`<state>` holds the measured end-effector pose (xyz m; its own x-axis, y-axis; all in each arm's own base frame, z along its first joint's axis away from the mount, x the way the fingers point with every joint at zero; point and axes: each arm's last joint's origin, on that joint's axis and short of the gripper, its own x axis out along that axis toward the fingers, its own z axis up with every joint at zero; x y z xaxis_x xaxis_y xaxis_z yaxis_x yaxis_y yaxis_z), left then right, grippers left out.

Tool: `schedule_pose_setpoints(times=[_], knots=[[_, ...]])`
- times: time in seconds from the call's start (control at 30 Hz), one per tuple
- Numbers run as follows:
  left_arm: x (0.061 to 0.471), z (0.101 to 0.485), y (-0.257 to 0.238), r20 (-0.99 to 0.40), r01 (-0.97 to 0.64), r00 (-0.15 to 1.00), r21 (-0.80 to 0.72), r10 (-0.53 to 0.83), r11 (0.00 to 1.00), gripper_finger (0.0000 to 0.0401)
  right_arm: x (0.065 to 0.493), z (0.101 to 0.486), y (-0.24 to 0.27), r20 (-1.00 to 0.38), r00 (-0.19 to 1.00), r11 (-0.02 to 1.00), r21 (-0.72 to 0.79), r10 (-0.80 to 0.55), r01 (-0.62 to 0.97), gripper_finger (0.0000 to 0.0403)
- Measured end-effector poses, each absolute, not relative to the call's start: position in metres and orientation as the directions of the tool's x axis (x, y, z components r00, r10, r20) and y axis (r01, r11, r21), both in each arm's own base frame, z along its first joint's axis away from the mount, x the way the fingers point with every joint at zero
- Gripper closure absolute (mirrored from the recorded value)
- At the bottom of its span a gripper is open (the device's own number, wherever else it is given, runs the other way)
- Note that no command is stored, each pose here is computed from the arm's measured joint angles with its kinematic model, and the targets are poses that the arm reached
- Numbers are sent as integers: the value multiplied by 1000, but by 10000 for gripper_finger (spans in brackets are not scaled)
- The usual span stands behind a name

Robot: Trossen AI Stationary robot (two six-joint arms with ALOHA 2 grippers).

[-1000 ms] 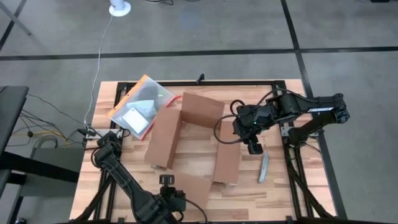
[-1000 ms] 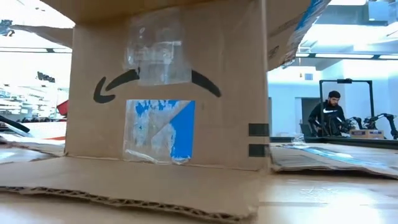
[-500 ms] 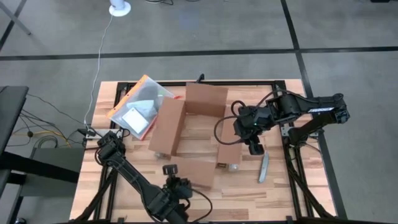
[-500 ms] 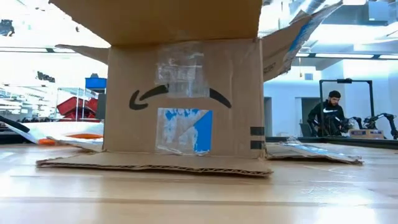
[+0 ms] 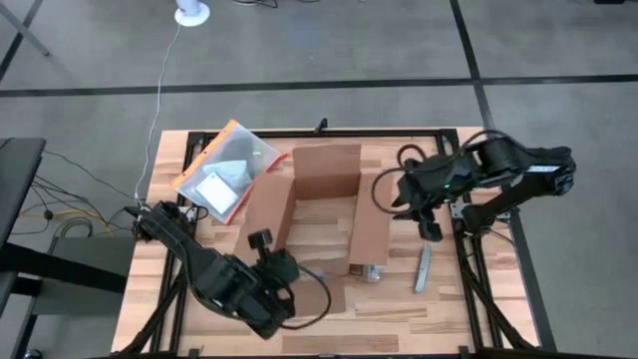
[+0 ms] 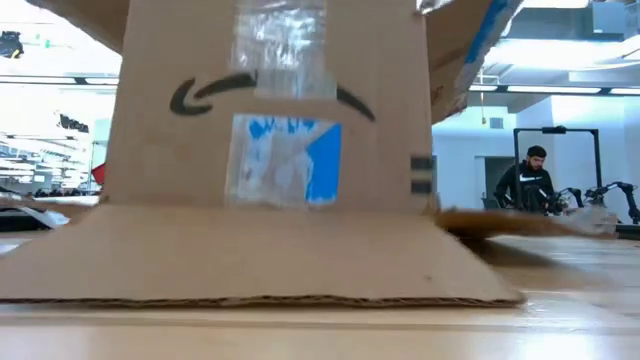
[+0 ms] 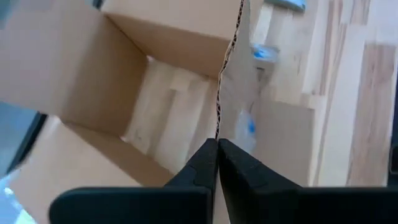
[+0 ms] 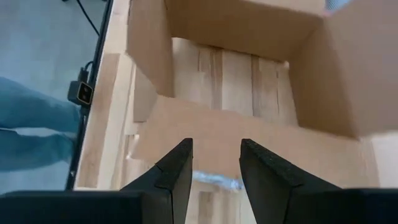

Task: Unpack boxes
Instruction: Break down the box using the silver cutter until it is completely flat

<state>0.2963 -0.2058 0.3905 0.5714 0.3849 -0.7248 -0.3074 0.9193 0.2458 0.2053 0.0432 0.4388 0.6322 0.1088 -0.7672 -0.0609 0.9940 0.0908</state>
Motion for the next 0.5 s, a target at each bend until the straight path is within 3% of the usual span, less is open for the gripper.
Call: schedule_pose_setpoints(times=[0.2,0.4,0.5], knots=[[285,411,-191,-674,-317,616,262,408,911,401,184,431,49,-819,564,987,154,109,33,284],[271,429,-180,-634,-348,653,237,416,907,401,182,379,69,-878,471,985,149,90,89,284],[264,437,-174,-618,-370,668,205,413,906,401,188,349,83,-853,505,978,193,128,78,284]])
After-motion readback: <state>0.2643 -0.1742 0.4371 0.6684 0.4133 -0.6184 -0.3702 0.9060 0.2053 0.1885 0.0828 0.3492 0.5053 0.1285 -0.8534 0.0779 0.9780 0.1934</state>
